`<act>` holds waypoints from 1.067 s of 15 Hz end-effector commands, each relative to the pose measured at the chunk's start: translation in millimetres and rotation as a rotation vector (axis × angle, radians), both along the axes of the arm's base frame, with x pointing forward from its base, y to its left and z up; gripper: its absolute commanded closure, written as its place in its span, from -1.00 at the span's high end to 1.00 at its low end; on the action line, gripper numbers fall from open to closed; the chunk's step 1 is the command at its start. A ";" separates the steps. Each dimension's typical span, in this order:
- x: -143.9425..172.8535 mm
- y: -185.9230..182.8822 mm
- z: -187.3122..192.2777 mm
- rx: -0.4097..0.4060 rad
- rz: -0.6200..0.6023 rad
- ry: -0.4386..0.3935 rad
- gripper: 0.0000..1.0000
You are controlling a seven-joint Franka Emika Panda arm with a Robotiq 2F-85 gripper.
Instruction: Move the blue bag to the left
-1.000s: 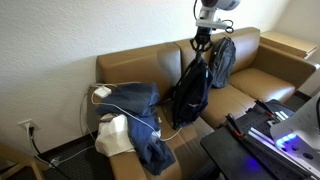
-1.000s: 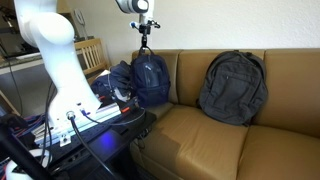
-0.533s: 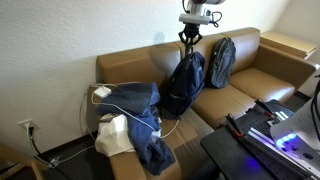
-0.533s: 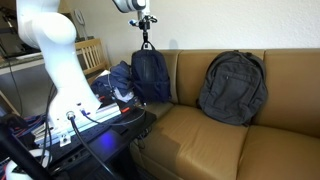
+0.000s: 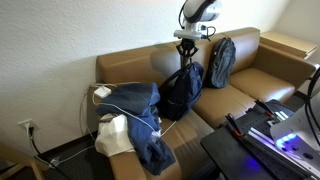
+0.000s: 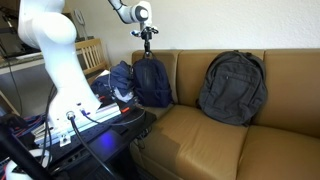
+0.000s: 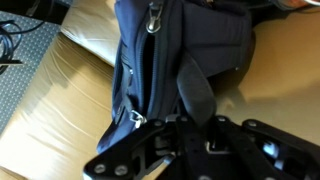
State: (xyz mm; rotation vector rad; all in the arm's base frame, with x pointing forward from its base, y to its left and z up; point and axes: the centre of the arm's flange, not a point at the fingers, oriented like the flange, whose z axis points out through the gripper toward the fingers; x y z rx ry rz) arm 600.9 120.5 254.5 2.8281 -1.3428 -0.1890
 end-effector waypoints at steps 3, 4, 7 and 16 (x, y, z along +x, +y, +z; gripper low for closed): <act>71.8 43.6 -49.5 0.033 -0.185 -0.261 -0.93; 79.6 48.7 -52.3 0.051 -0.209 -0.317 -0.93; 100.2 54.4 -54.8 0.094 -0.251 -0.492 -0.93; 98.1 64.7 -73.6 0.050 -0.161 -0.783 -0.93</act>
